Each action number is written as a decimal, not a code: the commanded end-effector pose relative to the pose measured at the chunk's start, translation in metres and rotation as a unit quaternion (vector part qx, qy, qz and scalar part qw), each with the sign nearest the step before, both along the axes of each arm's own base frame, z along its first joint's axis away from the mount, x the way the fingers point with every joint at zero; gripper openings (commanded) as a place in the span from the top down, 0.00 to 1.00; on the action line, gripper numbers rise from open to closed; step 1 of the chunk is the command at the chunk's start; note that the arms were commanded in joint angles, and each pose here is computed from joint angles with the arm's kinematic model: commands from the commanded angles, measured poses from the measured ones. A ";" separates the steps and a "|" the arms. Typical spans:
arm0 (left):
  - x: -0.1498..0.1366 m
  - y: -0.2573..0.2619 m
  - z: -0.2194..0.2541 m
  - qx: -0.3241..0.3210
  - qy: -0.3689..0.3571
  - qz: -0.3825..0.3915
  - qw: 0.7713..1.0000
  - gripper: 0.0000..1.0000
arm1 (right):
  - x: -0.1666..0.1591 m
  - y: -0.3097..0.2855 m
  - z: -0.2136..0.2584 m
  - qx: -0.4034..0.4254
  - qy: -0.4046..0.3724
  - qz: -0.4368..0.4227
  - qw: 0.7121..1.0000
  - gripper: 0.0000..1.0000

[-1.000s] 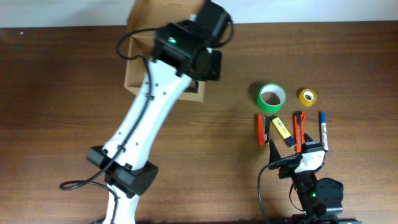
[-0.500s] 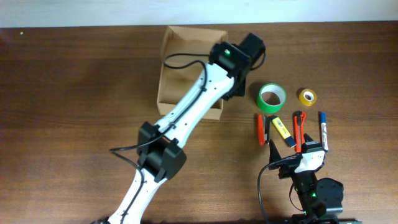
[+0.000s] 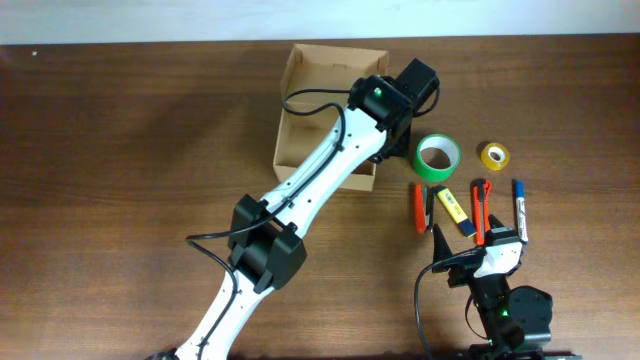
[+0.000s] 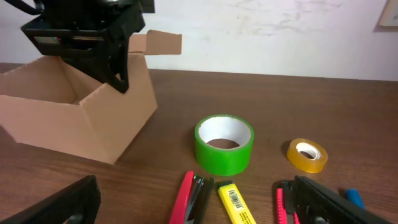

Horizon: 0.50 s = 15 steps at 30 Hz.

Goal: Pack container
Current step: 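Drag the box right with the left gripper beside the green tape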

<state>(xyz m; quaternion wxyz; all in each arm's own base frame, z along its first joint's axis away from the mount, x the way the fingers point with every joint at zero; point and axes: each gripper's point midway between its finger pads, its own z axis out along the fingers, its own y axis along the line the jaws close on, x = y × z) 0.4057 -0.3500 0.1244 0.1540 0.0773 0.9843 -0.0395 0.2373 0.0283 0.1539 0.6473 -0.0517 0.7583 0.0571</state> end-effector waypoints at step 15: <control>-0.024 -0.041 -0.018 -0.014 0.009 -0.032 0.999 0.98 | 0.000 0.000 -0.002 0.002 -0.001 -0.002 1.000 0.01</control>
